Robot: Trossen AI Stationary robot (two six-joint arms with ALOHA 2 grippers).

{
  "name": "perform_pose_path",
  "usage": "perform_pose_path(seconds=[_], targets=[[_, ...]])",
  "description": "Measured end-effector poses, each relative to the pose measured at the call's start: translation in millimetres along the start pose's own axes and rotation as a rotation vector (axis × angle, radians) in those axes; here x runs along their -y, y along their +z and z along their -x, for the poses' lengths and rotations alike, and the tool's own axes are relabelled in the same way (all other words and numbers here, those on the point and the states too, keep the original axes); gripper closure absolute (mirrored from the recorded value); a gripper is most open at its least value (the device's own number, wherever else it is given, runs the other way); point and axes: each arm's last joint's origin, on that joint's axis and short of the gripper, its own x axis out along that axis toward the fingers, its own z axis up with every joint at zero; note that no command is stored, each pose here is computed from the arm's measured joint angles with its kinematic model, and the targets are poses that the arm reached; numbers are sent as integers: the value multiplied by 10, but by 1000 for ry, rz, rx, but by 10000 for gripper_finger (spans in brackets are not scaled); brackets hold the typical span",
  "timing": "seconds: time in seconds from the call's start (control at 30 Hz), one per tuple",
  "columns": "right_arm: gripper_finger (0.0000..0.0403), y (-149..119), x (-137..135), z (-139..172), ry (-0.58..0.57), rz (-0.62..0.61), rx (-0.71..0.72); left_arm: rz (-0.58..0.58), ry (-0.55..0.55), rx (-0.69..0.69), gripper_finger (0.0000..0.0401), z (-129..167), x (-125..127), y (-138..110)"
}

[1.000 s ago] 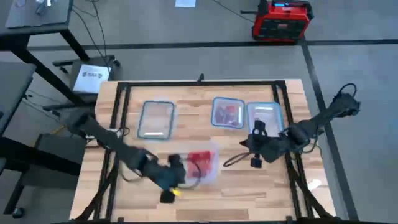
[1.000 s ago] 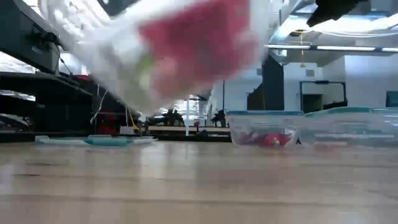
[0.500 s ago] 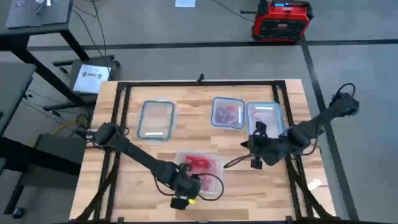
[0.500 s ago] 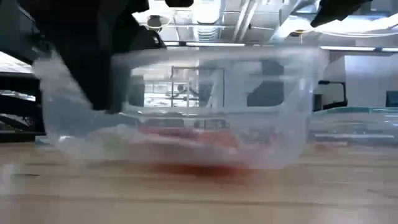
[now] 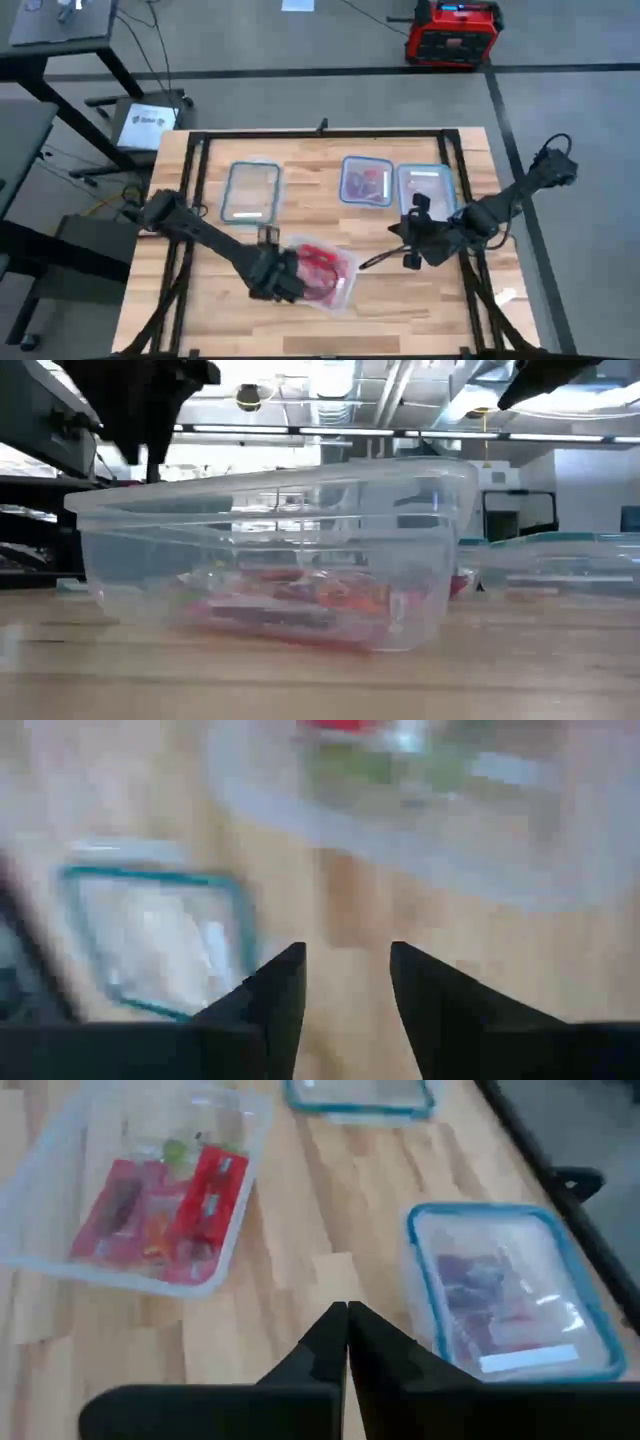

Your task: Sort candy

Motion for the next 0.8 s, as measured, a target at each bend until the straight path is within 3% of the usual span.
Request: perform_pose_path(seconds=[0.17, 0.37, 0.5, 0.8], targets=[[403, -73, -44, -136, -31, 7, -4, 173, -54, 153, 268, -276, -462, -387], [403, -263, -86, -432, -60, -35, 16, 286, -153, 286, 268, -815, -782, -725], [403, -355, -103, -585, -48, -96, 65, 273, -217, 274, 268, -1121, -811, -804], [403, -454, -126, -657, -26, -151, 100, 256, -184, 195, 271, -1600, -760, -712]])
